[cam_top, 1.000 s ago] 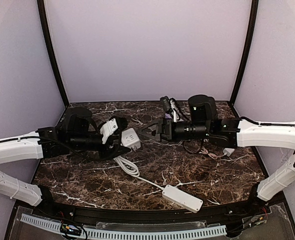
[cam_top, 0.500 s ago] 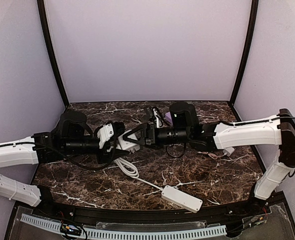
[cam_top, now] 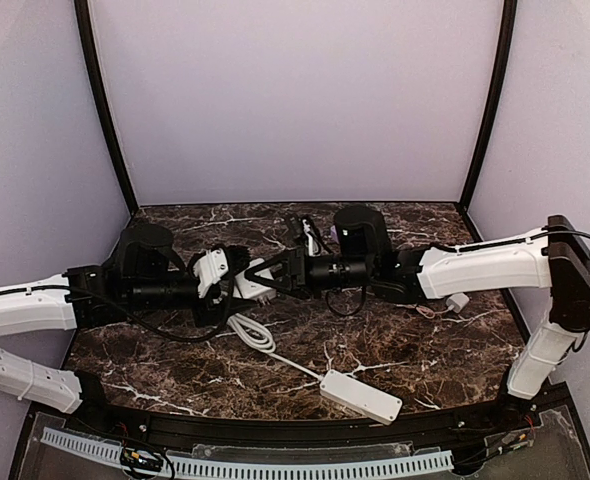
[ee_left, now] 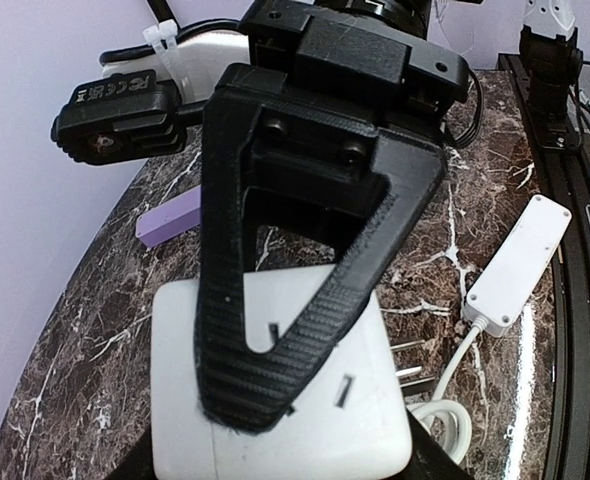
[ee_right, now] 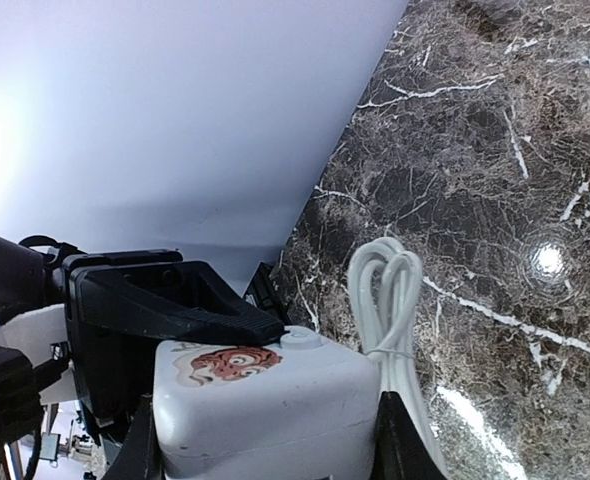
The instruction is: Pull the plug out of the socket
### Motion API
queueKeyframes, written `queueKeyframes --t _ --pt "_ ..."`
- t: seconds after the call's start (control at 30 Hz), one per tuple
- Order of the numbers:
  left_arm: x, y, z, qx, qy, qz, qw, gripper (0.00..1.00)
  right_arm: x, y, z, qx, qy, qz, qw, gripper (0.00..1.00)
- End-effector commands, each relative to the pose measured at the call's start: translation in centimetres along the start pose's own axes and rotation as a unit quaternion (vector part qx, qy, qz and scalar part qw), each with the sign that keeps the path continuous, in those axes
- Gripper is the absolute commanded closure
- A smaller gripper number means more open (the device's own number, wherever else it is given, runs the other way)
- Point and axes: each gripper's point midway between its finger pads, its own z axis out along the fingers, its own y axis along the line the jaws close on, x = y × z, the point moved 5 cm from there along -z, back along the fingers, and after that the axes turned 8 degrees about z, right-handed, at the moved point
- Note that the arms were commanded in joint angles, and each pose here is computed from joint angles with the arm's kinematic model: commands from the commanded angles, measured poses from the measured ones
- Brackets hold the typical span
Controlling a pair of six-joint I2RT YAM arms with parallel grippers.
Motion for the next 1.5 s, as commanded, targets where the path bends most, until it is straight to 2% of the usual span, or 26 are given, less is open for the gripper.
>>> queueKeyframes --t 0.0,0.03,0.07,0.1,0.13,0.17,0.23,0.4,0.57,0.7,0.77,0.8,0.83,0.9,1.13,1.3,1.43,1.47 --pt "-1.7 1.2 -0.4 -0.03 -0.03 0.0 0.999 0.77 0.0 2.7 -0.1 -0.05 -0.009 -0.04 0.998 0.98" --pt "-1.8 1.3 -0.5 -0.033 -0.027 -0.005 0.999 0.55 -0.1 2.6 -0.3 -0.045 -0.017 -0.052 0.997 1.0" --pt "-1.9 1.6 -0.7 -0.037 -0.02 -0.021 0.999 0.44 -0.2 2.7 -0.7 -0.039 -0.027 -0.071 0.996 1.0" --pt "-1.9 1.6 -0.8 -0.036 -0.016 -0.029 0.999 0.24 -0.5 2.7 -1.1 -0.029 -0.043 -0.092 0.994 1.0" --pt "-2.1 1.6 -0.9 -0.028 -0.015 -0.044 0.998 0.17 -0.6 2.7 -1.7 -0.021 -0.056 -0.127 0.99 1.0" --pt "-2.3 1.4 -1.0 -0.019 -0.016 -0.054 0.998 0.06 -0.7 2.9 -2.3 -0.016 -0.068 -0.146 0.987 1.0" --pt "-2.8 0.6 -1.1 0.021 -0.026 -0.092 0.995 0.02 -0.8 3.2 -3.5 -0.006 -0.088 -0.215 0.972 1.0" --pt "-3.1 -2.3 -1.4 0.137 -0.035 -0.169 0.975 0.01 -1.2 4.3 -6.4 0.018 -0.123 -0.32 0.939 1.0" --pt "-3.0 -2.9 -1.8 0.179 -0.037 -0.235 0.955 0.01 -1.5 4.8 -8.3 0.013 -0.127 -0.363 0.923 1.0" --pt "-3.3 -1.5 -1.7 0.204 -0.07 -0.27 0.938 0.01 -1.5 4.5 -9.1 0.006 -0.128 -0.372 0.919 1.0" --pt "-3.2 -1.0 -1.2 0.224 -0.074 -0.279 0.931 0.07 -1.3 4.4 -9.4 -0.003 -0.128 -0.374 0.918 1.0" --pt "-3.6 -0.6 -1.0 0.226 -0.078 -0.272 0.932 0.16 -1.2 4.4 -9.4 -0.01 -0.127 -0.376 0.918 1.0" --pt "-3.2 -0.8 -0.3 0.238 -0.064 -0.276 0.929 0.19 -1.2 4.6 -9.6 -0.016 -0.13 -0.377 0.917 1.0" --pt "-3.0 -0.6 0.6 0.241 -0.048 -0.264 0.933 0.25 -1.1 4.7 -9.8 -0.026 -0.138 -0.372 0.917 1.0" --pt "-2.3 -0.2 2.4 0.192 -0.01 -0.175 0.966 0.23 -1.5 5.0 -9.4 -0.036 -0.142 -0.334 0.931 1.0" --pt "-2.0 -1.0 3.1 0.15 0.017 -0.111 0.982 0.35 -1.6 5.1 -8.6 -0.043 -0.122 -0.315 0.94 1.0" --pt "-1.4 0.2 2.7 0.078 0.038 -0.08 0.993 0.4 -1.7 5.7 -8.1 -0.059 -0.105 -0.3 0.946 1.0" --pt "-1.5 0.3 2.6 0.07 0.035 -0.074 0.994 0.44 -1.7 5.7 -7.9 -0.058 -0.101 -0.294 0.949 1.0"
